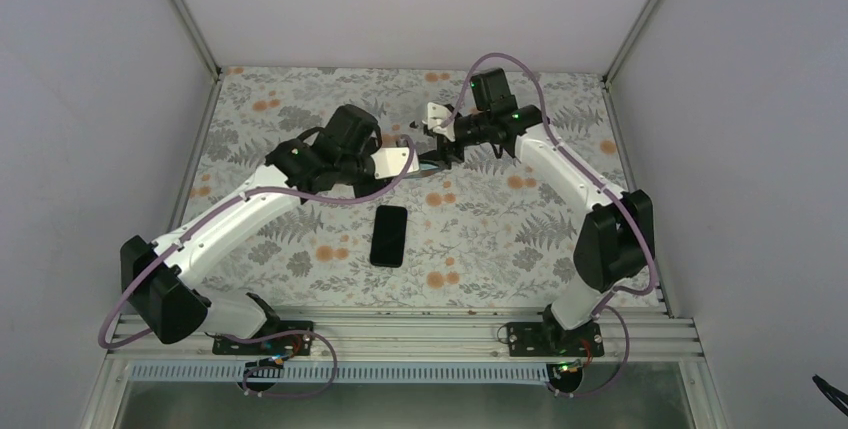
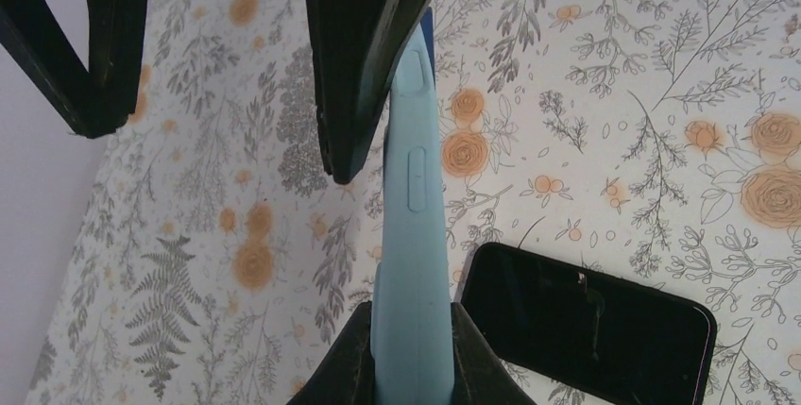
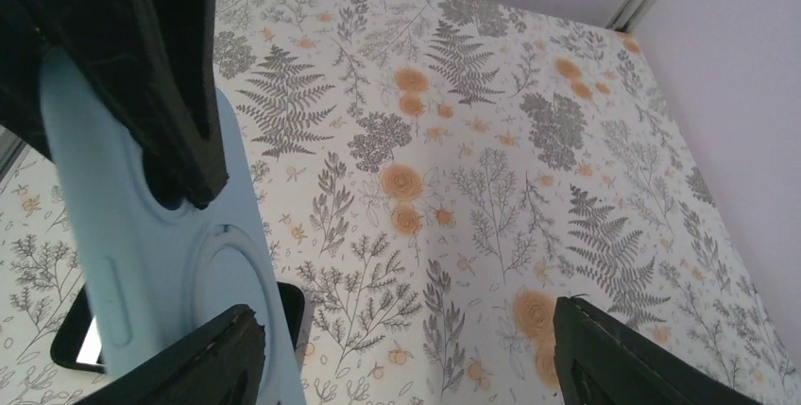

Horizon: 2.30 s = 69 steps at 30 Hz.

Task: Take the phone out of the phone case
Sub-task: Remove the phone case from the phone.

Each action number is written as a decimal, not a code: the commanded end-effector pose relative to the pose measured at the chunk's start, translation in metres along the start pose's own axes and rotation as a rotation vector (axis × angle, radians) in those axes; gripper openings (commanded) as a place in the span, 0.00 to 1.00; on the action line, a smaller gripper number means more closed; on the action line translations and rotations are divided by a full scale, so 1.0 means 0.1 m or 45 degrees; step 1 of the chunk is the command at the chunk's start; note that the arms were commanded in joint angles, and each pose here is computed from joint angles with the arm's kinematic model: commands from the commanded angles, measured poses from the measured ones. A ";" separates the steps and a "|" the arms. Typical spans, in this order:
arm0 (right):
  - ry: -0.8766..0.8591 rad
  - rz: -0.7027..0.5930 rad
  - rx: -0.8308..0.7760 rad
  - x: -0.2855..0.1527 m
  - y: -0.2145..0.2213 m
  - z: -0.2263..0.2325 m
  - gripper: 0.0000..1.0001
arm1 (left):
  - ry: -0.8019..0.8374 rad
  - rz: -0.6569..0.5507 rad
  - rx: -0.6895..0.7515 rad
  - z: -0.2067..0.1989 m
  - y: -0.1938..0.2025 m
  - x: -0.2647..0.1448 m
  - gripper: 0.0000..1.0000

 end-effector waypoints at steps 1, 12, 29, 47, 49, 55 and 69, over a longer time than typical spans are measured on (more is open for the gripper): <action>-0.061 -0.038 0.004 0.06 -0.01 0.02 0.77 | -0.213 -0.229 0.044 0.41 -0.43 -0.38 0.02; 0.055 -0.038 0.025 -0.59 0.17 0.03 0.79 | -0.222 -0.152 0.040 0.33 -0.17 -0.31 0.02; 0.121 -0.040 0.067 -0.62 0.43 -0.15 0.77 | -0.149 -0.188 0.013 0.29 -0.21 -0.29 0.02; 0.163 -0.055 0.042 -0.63 0.36 -0.27 0.76 | -0.097 -0.190 0.012 0.24 -0.21 -0.23 0.02; 0.159 -0.057 0.044 -0.63 0.35 -0.27 0.76 | -0.097 -0.195 0.010 0.24 -0.21 -0.23 0.02; 0.149 -0.069 0.045 -0.62 0.35 -0.28 0.76 | -0.083 -0.207 0.008 0.24 -0.24 -0.24 0.02; 0.162 -0.059 0.052 -0.58 0.37 -0.36 0.74 | -0.009 -0.311 0.002 0.24 -0.41 -0.35 0.02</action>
Point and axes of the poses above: each gripper's point midway between its finger pads, its own x axis out along the fingers, its own z axis along the line the jaws close on, y = z × x, the point moved 4 cm from there along -x, back along the fingers, and after that the axes turned 15 degrees about x, right-handed, at the moved point
